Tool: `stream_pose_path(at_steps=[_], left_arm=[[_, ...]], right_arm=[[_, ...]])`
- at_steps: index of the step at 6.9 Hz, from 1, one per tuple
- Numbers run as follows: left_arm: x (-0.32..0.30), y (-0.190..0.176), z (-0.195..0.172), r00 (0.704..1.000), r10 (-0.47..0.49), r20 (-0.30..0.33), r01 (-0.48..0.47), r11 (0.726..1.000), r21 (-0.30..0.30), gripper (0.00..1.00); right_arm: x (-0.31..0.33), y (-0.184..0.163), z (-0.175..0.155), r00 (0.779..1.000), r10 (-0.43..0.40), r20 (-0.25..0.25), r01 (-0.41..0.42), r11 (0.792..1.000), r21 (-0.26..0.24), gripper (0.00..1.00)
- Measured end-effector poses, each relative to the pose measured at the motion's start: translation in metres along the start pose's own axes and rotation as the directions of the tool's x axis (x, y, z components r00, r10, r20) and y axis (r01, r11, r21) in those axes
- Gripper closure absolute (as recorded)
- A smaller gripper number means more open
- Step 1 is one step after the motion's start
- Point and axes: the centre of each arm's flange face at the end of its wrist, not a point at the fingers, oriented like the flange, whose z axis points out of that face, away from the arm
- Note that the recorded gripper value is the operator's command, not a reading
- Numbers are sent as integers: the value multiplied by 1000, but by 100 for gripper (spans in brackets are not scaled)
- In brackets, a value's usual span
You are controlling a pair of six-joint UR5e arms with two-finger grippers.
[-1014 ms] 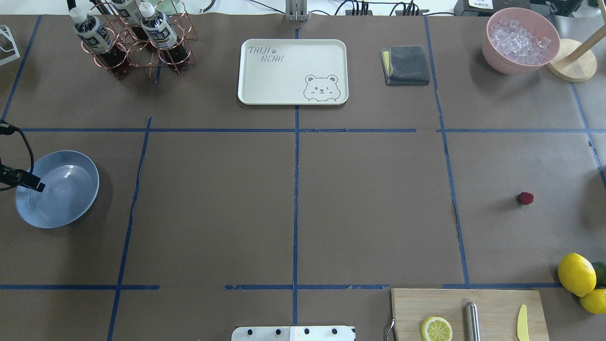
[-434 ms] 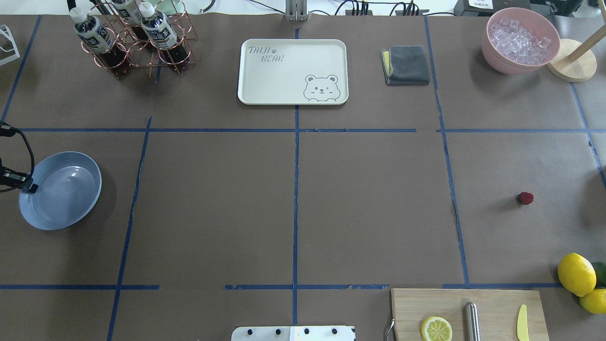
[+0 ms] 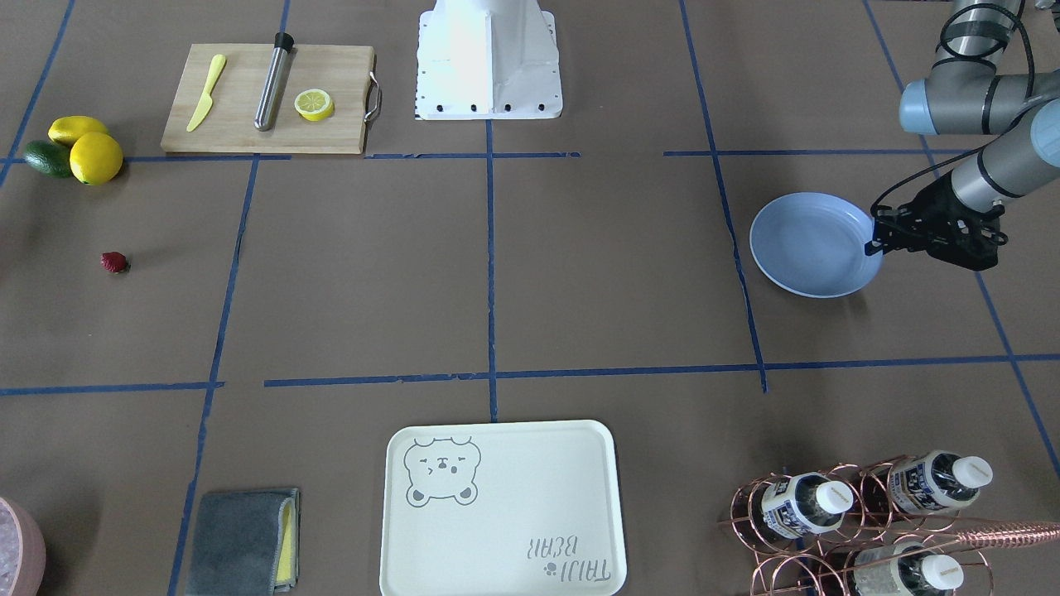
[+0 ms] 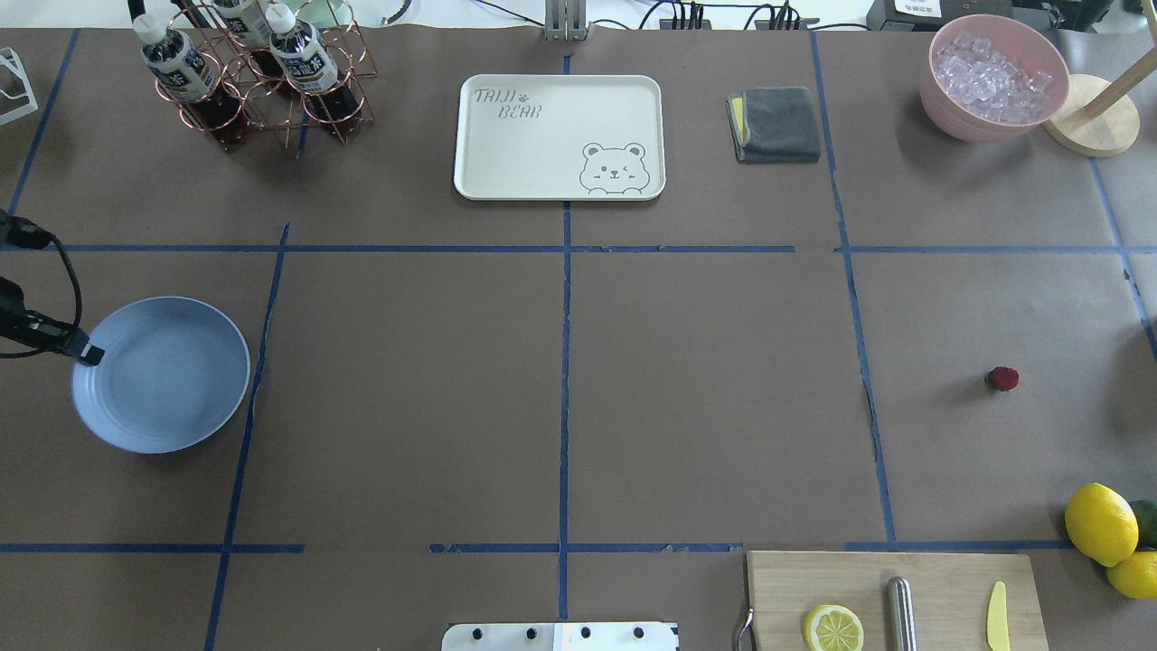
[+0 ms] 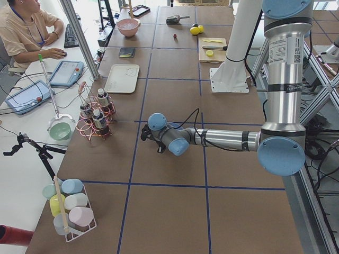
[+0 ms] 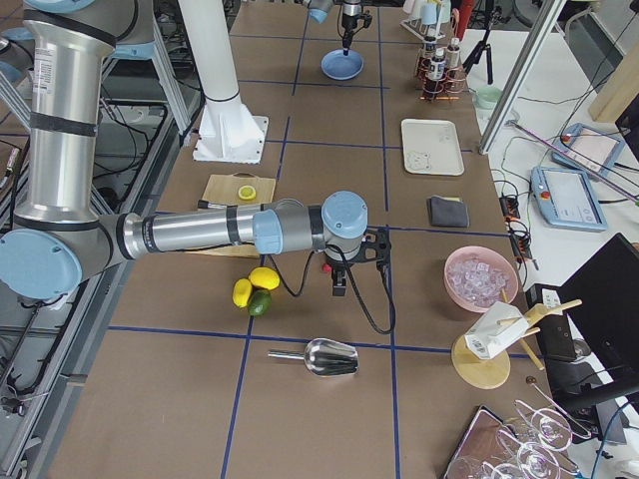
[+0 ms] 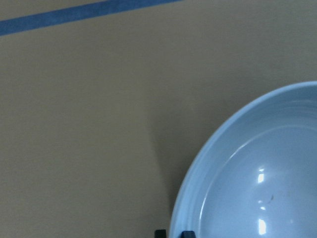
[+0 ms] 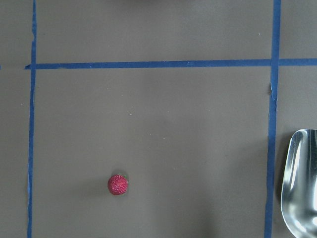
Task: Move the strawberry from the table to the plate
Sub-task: 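Lower the left gripper to the rim of the light blue plate and grip it, then slide the light blue plate with the left gripper toward the table center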
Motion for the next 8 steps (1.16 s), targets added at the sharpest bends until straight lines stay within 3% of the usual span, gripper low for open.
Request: stream_pose_path(at_steps=[2,4,6,8], left_arm=[[96,-64,-18,991,-62,-117,66,997,35,100],[238,-112,28,977,-93,-192,92,996,-13,100],[354,-111,75,971,-108,-215,106,994,-17,100],[401,-98,102,971,-119,-208,125,992,18,100]], right_arm=[[-10,0,-6,1000,-16,21,15,1000,10,0],[-13,0,-8,999,-24,23,24,1000,15,0],[-11,-1,-6,1000,-23,20,23,1000,14,0],[-9,-2,-5,1000,-21,19,20,1000,12,0]])
